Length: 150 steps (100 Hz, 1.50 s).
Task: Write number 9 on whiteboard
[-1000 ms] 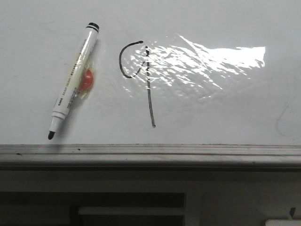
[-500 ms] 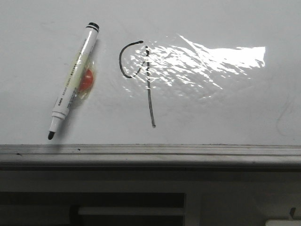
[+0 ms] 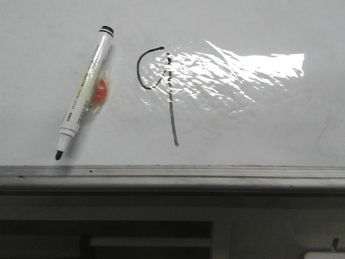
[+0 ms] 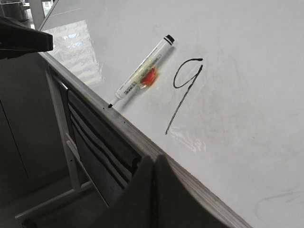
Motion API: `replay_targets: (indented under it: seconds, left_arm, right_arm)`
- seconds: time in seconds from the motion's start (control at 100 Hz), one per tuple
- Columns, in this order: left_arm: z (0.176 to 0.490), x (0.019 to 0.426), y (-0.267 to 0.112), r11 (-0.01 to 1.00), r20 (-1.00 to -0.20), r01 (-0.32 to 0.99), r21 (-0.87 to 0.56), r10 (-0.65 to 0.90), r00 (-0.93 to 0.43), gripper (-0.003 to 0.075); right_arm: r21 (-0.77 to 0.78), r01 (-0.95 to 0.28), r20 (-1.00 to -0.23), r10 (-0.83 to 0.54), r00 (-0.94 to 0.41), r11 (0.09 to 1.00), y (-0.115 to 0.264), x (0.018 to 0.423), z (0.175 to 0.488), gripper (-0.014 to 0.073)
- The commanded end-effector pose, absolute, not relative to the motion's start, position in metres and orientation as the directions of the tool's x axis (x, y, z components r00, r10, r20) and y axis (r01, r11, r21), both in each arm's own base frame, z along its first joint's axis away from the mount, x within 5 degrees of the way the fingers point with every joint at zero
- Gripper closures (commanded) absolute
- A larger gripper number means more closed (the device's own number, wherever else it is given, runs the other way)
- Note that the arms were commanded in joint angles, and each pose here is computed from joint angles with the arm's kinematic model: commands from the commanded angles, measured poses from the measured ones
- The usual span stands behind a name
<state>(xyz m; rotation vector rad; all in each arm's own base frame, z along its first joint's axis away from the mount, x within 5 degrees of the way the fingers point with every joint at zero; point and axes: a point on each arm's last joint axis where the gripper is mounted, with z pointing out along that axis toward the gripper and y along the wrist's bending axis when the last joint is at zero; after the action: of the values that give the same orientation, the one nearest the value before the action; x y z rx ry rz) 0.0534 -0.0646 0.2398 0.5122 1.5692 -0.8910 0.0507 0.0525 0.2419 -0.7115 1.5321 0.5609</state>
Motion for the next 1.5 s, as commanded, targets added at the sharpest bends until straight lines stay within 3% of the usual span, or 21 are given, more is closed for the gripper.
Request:
replay_targets:
  seconds: [0.0,0.1,0.17,0.25,0.47,0.58,0.71,0.84,1.04,1.34,1.49]
  left_arm:
    - [0.251,0.056,-0.063,0.628,-0.969,0.739,-0.244,-0.189,-0.16,0.0741]
    - [0.251,0.055,-0.064,0.632,-0.983,0.754,-0.175,-0.15,-0.103,0.0741]
    - [0.253,0.053,-0.065,0.627,-0.996,0.778,0.049,-0.03,0.087,0.0741]
    - [0.255,0.051,-0.067,0.598,-0.959,0.756,0.268,0.086,0.271,0.0741]
    - [0.246,0.061,-0.057,0.715,-0.917,0.596,0.365,0.164,0.364,0.0741]
    - [0.233,0.066,-0.047,0.808,-0.946,0.528,0.261,0.106,0.306,0.0741]
    - [0.216,0.068,-0.039,0.86,-0.994,0.511,0.006,-0.052,0.098,0.0741]
    - [0.216,0.069,-0.032,0.907,-0.992,0.417,0.061,0.009,0.126,0.0741]
    - [0.214,0.065,-0.017,0.968,-0.994,0.253,0.001,-0.025,0.103,0.0741]
    - [0.19,0.055,-0.003,0.998,-0.994,0.023,-0.052,-0.049,-0.101,0.0741]
    - [0.182,0.053,0.0,1.0,-0.982,-0.028,-0.013,-0.018,-0.187,0.0741]
  right_arm:
    - [-0.077,-0.724,-0.997,-0.053,0.056,0.685,0.053,0.05,0.256,0.0656]
    - [-0.077,-0.724,-0.997,-0.053,0.056,0.685,0.053,0.05,0.256,0.0656]
    - [-0.077,-0.724,-0.997,-0.053,0.056,0.685,0.053,0.05,0.256,0.0656]
    - [-0.077,-0.724,-0.997,-0.053,0.056,0.685,0.053,0.05,0.256,0.0656]
    - [-0.077,-0.724,-0.997,-0.053,0.056,0.685,0.053,0.05,0.256,0.0656]
    - [-0.077,-0.724,-0.997,-0.053,0.056,0.685,0.053,0.05,0.256,0.0656]
    - [-0.077,-0.724,-0.997,-0.053,0.056,0.685,0.053,0.05,0.256,0.0656]
    - [-0.077,-0.724,-0.997,-0.053,0.056,0.685,0.053,0.05,0.256,0.0656]
    - [-0.077,-0.724,-0.997,-0.053,0.056,0.685,0.053,0.05,0.256,0.0656]
    - [-0.077,-0.724,-0.997,-0.053,0.056,0.685,0.053,0.05,0.256,0.0656]
    - [-0.077,-0.724,-0.997,-0.053,0.056,0.685,0.053,0.05,0.256,0.0656]
